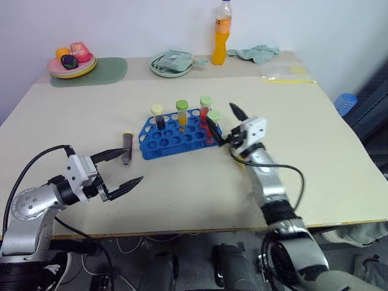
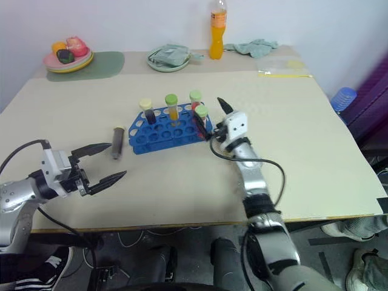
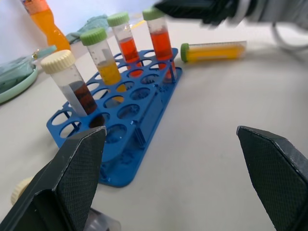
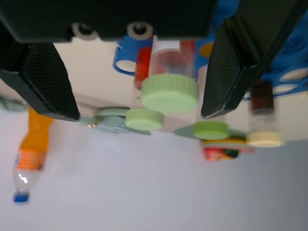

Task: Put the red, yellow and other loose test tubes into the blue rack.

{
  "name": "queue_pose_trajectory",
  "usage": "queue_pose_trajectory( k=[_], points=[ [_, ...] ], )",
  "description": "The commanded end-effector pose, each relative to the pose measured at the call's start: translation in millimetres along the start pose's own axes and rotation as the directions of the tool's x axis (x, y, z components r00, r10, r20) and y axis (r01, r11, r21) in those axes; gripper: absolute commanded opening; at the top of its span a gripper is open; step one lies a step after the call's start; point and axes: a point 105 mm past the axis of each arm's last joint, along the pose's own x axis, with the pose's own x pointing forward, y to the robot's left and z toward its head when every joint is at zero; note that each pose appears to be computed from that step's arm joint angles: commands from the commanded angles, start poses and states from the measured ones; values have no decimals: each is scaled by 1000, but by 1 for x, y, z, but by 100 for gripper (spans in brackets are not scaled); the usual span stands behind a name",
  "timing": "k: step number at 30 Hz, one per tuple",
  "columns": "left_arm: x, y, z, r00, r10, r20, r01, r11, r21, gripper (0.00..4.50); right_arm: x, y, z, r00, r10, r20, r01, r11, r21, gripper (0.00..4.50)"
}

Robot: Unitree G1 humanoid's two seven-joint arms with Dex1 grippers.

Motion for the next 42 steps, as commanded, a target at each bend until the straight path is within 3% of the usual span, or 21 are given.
queue_pose_trajectory(
  k=[1,7,12,15,20,22,23,27,34,42],
  points=[
    [3,-1,13,999,20,49,-22,999,48,450,-22,1,22,997,33,-67,-28,997,70,444],
    [1,3,7,999,10,39,-11,999,38,450,-43,-30,32,923,82,-377,-53,995,87,444],
    [9,7,5,999,-4,53,2,999,37,450,-40,-22,27,779,162,-606,-143,986,80,444],
    [15,5,6,998,-19,67,16,999,43,450,-39,-19,16,660,168,-732,-116,986,121,444],
    [17,3,5,997,-20,75,17,999,41,450,-32,-28,14,539,160,-827,69,970,233,444],
    [18,2,5,997,-20,77,17,999,41,450,-27,-29,14,519,167,-838,110,959,260,444],
    [18,2,5,997,-15,81,12,999,40,450,-27,-32,10,478,160,-864,124,961,247,444],
    [19,3,7,996,-2,91,-4,998,59,450,-22,-30,4,413,164,-896,129,963,236,444],
    [17,5,9,995,18,96,-25,997,71,450,-3,-41,-5,354,89,-931,224,958,177,444],
    [12,2,11,994,44,99,-51,996,69,450,-4,-23,-17,298,155,-942,203,954,222,444]
  ],
)
